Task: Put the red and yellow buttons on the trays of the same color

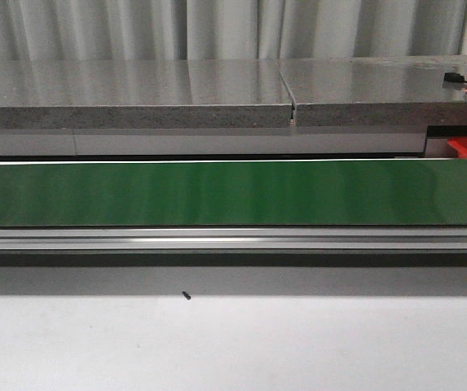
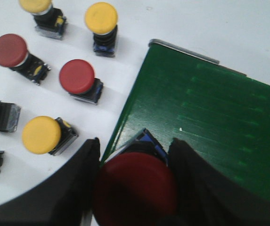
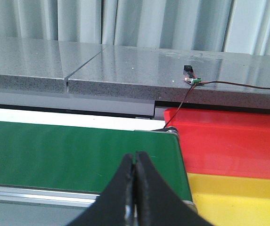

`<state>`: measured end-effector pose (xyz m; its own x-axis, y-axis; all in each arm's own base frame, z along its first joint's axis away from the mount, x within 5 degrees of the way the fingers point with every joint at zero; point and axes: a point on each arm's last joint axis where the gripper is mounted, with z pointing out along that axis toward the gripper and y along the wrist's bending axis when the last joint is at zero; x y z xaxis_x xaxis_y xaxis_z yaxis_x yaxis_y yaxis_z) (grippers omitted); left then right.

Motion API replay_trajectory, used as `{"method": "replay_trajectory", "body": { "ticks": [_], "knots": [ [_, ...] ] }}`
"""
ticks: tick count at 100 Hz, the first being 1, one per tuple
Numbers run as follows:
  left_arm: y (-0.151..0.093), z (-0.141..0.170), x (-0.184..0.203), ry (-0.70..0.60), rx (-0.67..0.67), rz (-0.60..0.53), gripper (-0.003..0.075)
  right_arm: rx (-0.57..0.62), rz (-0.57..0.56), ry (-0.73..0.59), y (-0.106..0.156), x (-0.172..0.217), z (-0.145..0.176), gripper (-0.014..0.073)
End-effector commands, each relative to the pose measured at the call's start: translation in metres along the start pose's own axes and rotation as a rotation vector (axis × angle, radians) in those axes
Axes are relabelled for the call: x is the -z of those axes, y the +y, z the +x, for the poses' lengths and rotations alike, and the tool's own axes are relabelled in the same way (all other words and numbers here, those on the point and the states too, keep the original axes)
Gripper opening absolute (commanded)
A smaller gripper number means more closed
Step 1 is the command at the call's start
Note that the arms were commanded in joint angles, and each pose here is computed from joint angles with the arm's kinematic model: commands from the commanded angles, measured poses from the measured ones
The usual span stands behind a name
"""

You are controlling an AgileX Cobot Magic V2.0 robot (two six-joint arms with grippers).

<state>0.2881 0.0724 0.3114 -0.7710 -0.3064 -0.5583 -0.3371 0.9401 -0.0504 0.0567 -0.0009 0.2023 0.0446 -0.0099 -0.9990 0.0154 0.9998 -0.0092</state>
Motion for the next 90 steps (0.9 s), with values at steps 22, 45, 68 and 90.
{"method": "replay_trajectory", "body": {
  "ticks": [22, 45, 68, 90],
  "knots": [
    [-0.033, -0.018, -0.016, -0.081, -0.07, 0.069, -0.002, 0.012, -0.001, -0.117, 0.0, 0.003, -0.014, -0.0069],
    [-0.038, -0.015, -0.038, -0.022, -0.081, 0.068, -0.002, 0.012, -0.001, -0.117, 0.0, 0.003, -0.014, -0.0069],
    [-0.038, -0.014, -0.046, -0.002, -0.09, 0.065, -0.0003, 0.012, -0.001, -0.117, 0.0, 0.003, -0.014, -0.0069],
    [-0.039, -0.013, -0.046, -0.001, -0.116, 0.078, 0.0392, 0.012, -0.001, -0.117, 0.0, 0.003, -0.014, -0.0069]
  ]
}}
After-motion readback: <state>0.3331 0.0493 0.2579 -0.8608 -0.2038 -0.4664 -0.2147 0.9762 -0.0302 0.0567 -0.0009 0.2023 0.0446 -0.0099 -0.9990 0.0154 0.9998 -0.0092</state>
